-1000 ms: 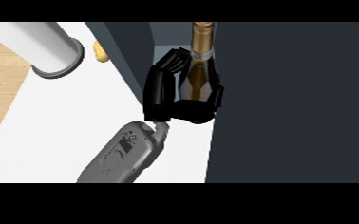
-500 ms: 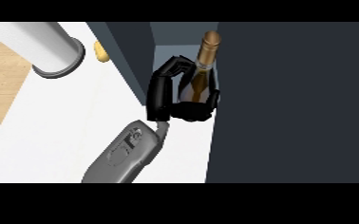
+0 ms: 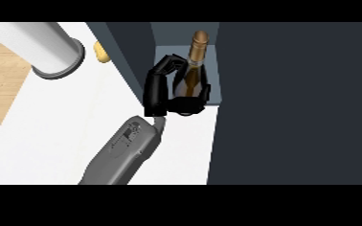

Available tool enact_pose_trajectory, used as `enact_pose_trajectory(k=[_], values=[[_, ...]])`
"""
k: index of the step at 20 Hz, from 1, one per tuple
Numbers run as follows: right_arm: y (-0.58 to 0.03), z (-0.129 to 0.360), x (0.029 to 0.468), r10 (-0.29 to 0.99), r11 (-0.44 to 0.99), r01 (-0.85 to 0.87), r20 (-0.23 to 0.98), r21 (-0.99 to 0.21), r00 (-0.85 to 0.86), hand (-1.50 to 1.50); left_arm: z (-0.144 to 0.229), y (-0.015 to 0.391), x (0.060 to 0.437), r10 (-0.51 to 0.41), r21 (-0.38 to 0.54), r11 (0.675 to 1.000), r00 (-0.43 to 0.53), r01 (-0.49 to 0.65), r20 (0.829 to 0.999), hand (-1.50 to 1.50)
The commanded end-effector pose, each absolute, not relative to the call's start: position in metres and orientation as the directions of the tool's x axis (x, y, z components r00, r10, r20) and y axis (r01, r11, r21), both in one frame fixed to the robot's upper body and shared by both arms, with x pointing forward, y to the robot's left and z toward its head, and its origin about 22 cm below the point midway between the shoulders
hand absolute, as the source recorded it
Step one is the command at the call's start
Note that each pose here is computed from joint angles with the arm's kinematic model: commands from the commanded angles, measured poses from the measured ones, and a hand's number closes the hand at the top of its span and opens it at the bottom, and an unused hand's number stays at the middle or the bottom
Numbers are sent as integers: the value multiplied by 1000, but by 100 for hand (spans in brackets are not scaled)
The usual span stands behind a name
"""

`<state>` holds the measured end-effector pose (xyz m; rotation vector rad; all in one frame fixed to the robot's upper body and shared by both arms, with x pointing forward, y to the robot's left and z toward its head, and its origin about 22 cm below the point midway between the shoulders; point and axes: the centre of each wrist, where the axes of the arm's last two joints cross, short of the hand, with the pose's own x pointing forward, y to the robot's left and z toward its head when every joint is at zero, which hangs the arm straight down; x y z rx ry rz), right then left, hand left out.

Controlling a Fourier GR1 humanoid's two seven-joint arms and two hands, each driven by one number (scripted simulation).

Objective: Pick up the wine, place it into the cabinet and close the cabinet

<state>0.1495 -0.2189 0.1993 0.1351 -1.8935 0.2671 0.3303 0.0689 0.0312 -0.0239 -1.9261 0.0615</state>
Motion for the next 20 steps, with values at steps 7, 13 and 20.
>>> enact_pose_trajectory(k=[7, 13, 20], values=[[-218, 193, 142, -32, 964, -257, 934, -65, -355, -150, 31, 89, 367, 74, -83, 996, -316, -14, 946, 150], [-242, 204, 138, -26, 961, -266, 927, -81, -374, -150, 32, 84, 375, 73, -86, 996, -275, -35, 959, 150], [-217, 213, 131, -42, 964, -260, 933, -56, -357, -150, 41, 90, 400, 47, -58, 998, -260, -35, 965, 150]])
